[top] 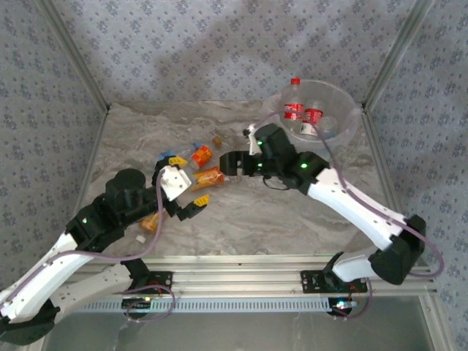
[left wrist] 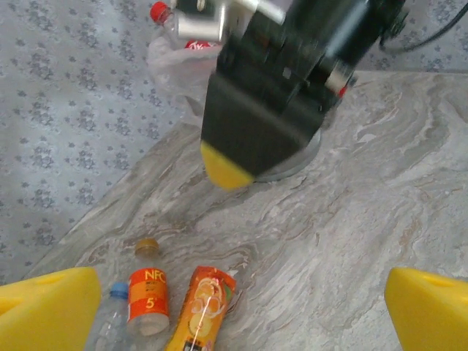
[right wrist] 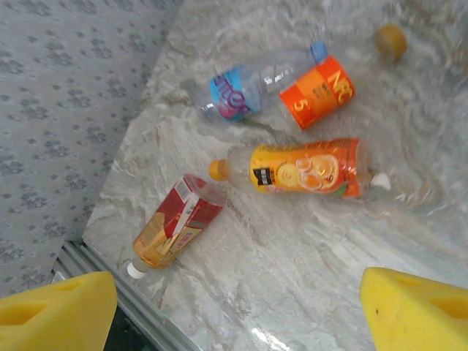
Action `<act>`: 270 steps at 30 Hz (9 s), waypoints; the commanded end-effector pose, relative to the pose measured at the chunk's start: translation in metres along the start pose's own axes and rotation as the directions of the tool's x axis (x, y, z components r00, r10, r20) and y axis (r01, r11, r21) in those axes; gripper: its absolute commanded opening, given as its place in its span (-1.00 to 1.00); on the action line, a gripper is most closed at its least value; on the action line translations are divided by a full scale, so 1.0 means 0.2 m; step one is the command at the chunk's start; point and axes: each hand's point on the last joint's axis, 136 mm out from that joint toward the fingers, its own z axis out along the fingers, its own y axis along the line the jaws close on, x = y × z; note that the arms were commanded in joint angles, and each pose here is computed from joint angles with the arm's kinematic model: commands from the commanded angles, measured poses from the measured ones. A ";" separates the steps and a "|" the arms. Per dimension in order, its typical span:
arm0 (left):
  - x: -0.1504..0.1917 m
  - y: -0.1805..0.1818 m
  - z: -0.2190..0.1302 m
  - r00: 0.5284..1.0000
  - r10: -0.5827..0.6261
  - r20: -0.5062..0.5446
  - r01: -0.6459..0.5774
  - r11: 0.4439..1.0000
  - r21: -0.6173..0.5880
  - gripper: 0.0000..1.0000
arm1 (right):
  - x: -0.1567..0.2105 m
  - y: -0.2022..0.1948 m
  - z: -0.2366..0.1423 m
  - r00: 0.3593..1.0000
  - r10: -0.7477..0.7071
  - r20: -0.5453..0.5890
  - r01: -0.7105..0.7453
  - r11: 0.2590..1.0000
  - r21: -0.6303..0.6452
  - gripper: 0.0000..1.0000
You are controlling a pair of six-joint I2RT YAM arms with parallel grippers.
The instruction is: Put the plastic bottles in the bin
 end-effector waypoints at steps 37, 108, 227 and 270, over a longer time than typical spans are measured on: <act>0.16 0.01 0.11 0.993 0.000 -0.118 -0.003 1.000 -0.022 0.99 | 0.22 -0.43 1.02 0.688 0.708 0.161 -0.725 0.662 0.189 0.93; 0.01 0.02 0.06 0.979 -0.153 0.134 0.160 0.986 -0.037 0.99 | -0.57 0.08 0.03 0.744 -0.606 0.280 0.344 0.708 0.617 0.26; 1.25 0.69 1.16 0.385 -0.529 -0.756 0.234 0.849 -0.474 0.64 | 0.14 -0.31 -0.81 0.975 -0.084 0.207 0.107 0.989 -0.103 1.00; 0.20 0.21 0.92 0.690 -0.629 -0.358 0.707 0.691 0.150 -0.08 | -0.14 -0.34 -0.74 0.928 0.169 0.332 -0.126 0.981 -0.148 0.94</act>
